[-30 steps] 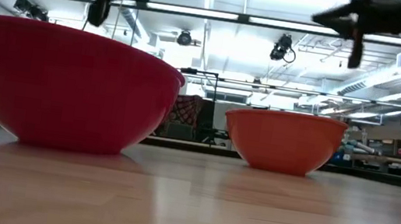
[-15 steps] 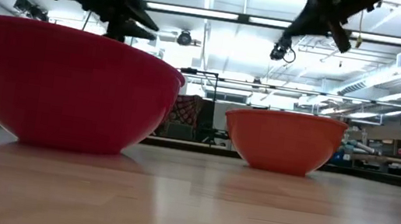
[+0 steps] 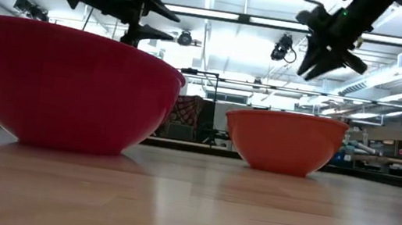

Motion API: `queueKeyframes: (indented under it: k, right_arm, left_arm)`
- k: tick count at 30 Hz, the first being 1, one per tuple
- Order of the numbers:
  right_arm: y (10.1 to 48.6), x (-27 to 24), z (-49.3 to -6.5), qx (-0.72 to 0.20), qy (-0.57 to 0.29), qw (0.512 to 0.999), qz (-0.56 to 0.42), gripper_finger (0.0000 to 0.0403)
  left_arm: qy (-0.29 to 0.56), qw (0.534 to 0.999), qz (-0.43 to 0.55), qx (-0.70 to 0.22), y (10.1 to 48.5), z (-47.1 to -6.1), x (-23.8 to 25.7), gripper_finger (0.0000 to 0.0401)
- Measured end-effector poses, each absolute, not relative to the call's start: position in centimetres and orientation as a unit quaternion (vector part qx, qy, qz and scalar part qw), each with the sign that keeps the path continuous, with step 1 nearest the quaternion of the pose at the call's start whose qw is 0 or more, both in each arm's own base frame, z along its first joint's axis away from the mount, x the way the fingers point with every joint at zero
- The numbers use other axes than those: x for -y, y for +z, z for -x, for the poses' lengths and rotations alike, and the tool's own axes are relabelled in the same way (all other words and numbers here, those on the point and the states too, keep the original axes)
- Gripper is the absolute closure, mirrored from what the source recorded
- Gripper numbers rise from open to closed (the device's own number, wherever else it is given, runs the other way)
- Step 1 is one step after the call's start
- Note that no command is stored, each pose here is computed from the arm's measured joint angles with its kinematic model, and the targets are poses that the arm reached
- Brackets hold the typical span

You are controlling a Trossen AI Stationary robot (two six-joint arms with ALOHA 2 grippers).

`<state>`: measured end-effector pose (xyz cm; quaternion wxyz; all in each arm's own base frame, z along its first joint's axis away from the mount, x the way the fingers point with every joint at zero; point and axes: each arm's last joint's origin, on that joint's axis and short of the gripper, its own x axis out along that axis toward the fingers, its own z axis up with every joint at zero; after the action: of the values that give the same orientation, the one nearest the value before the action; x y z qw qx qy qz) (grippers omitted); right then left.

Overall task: Nest bowls inside each other
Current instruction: Stack the orange bowl on top of the red bowl

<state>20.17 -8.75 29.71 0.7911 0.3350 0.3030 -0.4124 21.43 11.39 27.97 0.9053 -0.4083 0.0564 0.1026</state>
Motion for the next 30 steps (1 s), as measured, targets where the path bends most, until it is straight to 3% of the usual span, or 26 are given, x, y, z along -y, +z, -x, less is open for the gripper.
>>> queueKeyframes:
  k: [8, 17, 24, 30]
  right_arm:
    - [29.2, 10.9, -18.7, -0.313, -0.447, 0.751, -0.371, 0.0226]
    - [28.0, 13.2, -17.3, -0.360, -0.459, 0.714, -0.386, 0.0209]
    - [23.6, 12.9, -16.9, -0.437, -0.417, 0.672, -0.427, 0.0210]
    - [20.9, 12.5, -16.8, -0.441, -0.387, 0.673, -0.451, 0.0210]
  left_arm:
    - [0.065, 0.940, 0.332, -0.046, 32.7, -25.6, -11.1, 0.0216]
    - [0.141, 0.955, 0.220, -0.141, 33.6, -28.9, -13.3, 0.0216]
    - [0.160, 0.933, 0.263, -0.187, 31.9, -29.3, -13.5, 0.0216]
    - [0.177, 0.909, 0.306, -0.219, 31.2, -28.8, -13.5, 0.0216]
